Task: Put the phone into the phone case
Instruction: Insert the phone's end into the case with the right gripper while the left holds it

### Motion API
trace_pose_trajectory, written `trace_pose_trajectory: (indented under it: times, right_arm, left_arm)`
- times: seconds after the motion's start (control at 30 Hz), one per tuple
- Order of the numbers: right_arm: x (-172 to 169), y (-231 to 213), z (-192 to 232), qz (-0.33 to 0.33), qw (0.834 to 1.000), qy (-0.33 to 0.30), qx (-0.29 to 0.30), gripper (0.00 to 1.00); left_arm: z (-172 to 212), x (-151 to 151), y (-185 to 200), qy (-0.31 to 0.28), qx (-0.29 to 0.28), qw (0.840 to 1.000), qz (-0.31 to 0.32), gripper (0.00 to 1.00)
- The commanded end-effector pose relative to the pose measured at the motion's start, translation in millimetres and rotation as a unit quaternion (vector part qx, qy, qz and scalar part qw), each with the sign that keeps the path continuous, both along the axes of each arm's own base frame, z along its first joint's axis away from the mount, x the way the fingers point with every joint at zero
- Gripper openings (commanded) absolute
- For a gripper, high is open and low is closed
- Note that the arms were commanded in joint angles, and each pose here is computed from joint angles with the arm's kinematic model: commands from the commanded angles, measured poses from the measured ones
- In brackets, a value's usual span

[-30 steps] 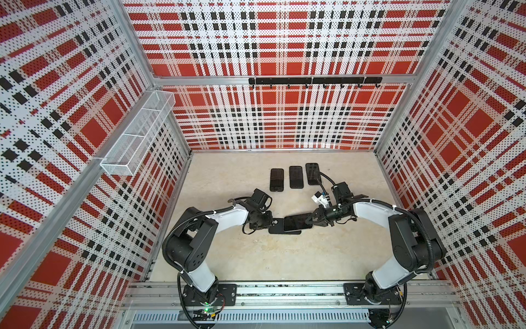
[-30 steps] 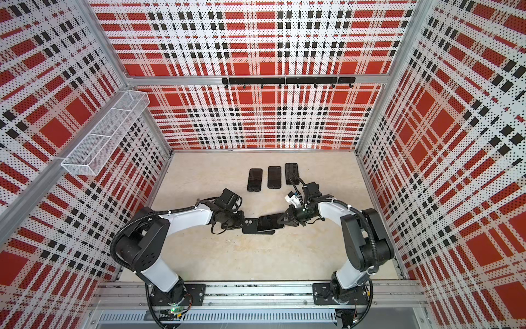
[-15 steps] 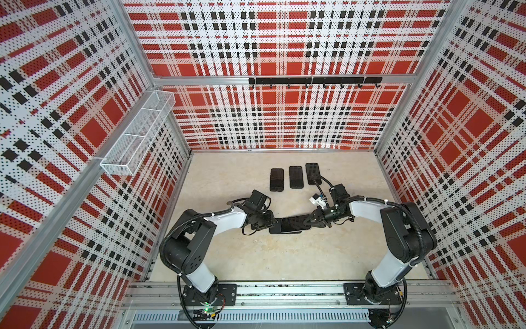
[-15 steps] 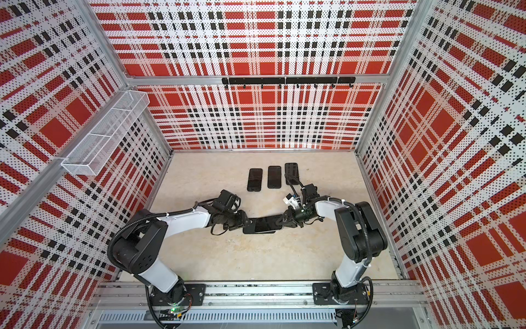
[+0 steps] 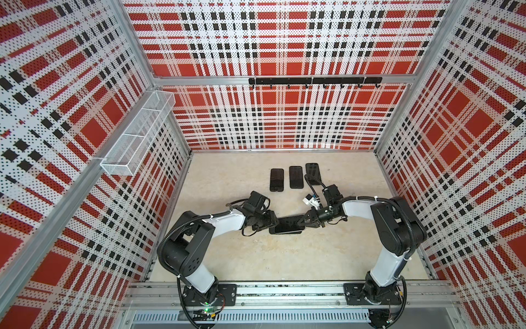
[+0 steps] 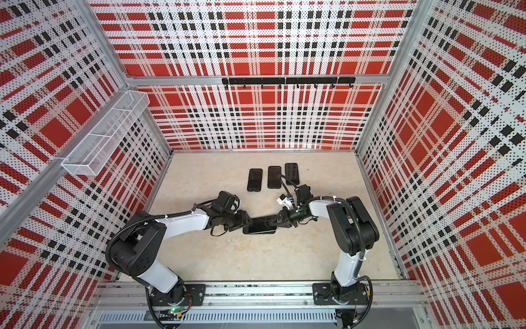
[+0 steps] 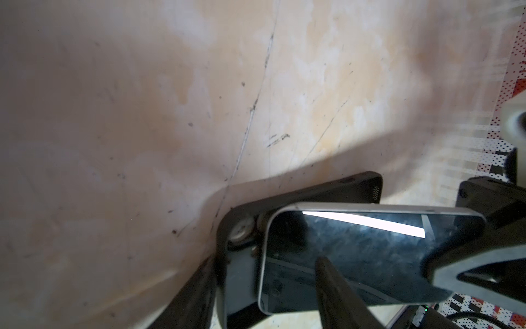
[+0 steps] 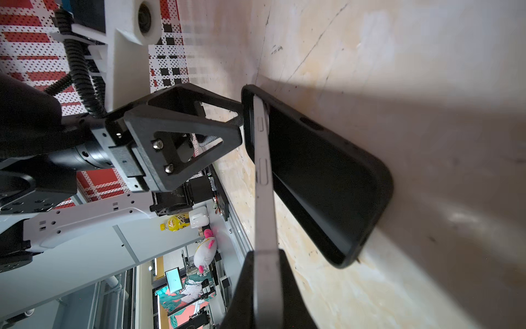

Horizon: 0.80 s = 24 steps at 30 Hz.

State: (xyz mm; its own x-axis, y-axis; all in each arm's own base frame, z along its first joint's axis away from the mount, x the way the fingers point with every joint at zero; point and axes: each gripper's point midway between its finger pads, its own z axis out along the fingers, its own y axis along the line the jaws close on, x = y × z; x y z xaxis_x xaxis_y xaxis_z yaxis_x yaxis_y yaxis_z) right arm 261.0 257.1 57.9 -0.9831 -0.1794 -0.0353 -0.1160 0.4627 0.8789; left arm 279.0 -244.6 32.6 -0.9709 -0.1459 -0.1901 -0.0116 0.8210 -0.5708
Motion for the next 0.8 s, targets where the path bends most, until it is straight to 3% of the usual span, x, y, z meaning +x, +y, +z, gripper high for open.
trace_pose_trajectory:
  times: [0.0, 0.47, 0.77]
  right_arm:
    - [-7, -3, -34, -0.006, 0.997, 0.027, -0.065, 0.05]
    - [-9, 9, -51, -0.005, 0.997, 0.037, -0.067, 0.05]
    - [-4, 3, -58, -0.008, 0.995, 0.025, -0.100, 0.07]
  left_arm:
    - [3, -8, -6, 0.007, -0.023, 1.000, -0.009, 0.60]
    - [7, -13, -14, 0.011, -0.057, 0.998, -0.016, 0.65]
    - [-7, -16, 9, 0.003, 0.025, 0.999, -0.035, 0.55]
